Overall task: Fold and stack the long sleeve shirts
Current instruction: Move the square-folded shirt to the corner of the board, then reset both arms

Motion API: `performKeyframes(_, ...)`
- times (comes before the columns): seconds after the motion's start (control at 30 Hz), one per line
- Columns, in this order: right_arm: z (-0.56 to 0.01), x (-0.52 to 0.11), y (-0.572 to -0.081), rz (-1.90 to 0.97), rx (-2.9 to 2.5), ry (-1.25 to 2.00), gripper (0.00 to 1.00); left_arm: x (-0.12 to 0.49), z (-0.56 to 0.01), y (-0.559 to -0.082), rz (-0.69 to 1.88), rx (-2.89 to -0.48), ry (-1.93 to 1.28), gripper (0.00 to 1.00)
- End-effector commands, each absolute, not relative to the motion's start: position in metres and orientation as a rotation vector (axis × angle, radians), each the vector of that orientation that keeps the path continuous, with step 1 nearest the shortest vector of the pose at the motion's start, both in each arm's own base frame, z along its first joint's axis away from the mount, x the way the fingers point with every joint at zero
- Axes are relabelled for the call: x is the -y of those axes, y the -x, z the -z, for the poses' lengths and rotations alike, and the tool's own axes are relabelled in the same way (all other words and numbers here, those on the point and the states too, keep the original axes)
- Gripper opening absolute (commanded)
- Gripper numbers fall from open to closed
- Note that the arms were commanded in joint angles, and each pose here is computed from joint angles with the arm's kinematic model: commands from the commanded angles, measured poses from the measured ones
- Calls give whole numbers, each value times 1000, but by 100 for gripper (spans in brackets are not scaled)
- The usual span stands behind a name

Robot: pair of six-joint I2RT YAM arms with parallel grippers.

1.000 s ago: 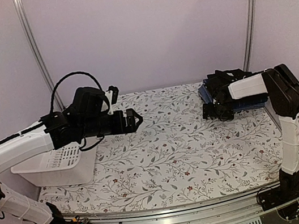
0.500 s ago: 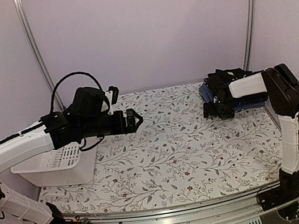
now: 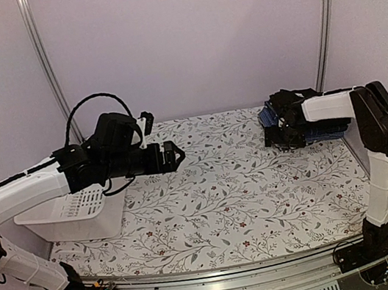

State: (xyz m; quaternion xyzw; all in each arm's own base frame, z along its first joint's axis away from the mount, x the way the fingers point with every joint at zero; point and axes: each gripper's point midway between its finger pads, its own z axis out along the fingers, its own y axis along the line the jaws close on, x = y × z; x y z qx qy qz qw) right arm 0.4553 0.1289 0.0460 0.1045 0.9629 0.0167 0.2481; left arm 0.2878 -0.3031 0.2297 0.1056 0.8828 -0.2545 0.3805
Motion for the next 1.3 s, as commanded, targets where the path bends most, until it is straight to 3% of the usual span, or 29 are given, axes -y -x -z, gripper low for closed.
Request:
performKeyframes(0.0, -94, -140, -453, -99, -2539, -278, 99, 298, -237, -295, 628, -2241, -248, 100)
performKeyframes(1.0, -210, -293, -324, -455, -2309, 72, 99, 267, -225, -296, 541, -2248, -188, 100)
performKeyframes(1.27, -237, -303, -295, -539, -2175, 111, 99, 255, -228, -292, 537, -2225, -163, 100)
